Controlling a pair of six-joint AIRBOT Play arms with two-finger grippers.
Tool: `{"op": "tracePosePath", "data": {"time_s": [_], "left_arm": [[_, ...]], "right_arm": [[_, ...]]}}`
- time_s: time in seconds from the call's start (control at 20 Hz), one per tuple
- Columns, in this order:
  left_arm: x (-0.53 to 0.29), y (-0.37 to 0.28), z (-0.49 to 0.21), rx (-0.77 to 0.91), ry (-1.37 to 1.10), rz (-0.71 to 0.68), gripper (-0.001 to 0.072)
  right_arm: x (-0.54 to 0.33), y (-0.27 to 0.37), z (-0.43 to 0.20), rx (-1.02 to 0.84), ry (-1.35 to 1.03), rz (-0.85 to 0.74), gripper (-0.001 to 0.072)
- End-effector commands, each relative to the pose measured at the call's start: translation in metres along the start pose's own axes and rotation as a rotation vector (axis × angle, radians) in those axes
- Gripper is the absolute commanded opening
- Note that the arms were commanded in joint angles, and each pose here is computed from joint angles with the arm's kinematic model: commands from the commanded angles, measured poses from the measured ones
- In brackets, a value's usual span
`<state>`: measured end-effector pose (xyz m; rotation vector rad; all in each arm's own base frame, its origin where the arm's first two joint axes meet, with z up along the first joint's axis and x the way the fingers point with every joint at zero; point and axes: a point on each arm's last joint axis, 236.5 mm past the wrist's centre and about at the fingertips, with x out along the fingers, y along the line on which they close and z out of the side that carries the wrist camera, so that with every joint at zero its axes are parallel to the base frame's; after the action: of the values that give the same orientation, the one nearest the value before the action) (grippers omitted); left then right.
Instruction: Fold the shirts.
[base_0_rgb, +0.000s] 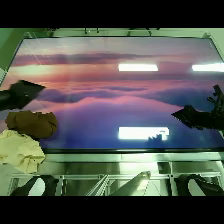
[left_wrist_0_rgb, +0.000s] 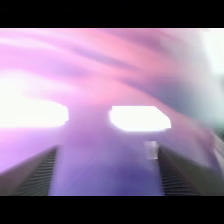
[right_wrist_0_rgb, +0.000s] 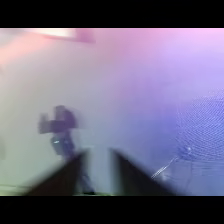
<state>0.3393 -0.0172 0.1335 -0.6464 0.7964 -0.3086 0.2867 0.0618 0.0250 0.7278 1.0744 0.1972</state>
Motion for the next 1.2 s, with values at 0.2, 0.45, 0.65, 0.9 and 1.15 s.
{"op": "tracePosePath", "data": {"time_s": [0.2,0.45,0.65,0.9,1.15], "left_arm": [[-0.075,0.201,0.001,-0.311,-0.015,0.302,0.0708],[-0.028,0.253,-0.053,-0.329,0.258,0.357,0.0707],[0.023,0.261,-0.065,-0.273,0.351,0.352,0.0687],[0.067,0.231,-0.056,-0.178,0.423,0.292,0.0012],[0.065,-0.012,0.060,0.076,0.215,-0.320,0.0033]], "right_arm": [[0.009,-0.007,0.000,0.022,0.027,-0.004,0.0632],[0.016,-0.013,0.004,0.044,0.027,-0.013,0.0632],[0.017,-0.008,0.005,0.062,0.024,0.012,0.0632],[0.017,0.001,0.007,0.083,0.019,0.051,0.0500],[0.014,0.028,0.014,0.012,-0.010,0.166,0.0029]]}}
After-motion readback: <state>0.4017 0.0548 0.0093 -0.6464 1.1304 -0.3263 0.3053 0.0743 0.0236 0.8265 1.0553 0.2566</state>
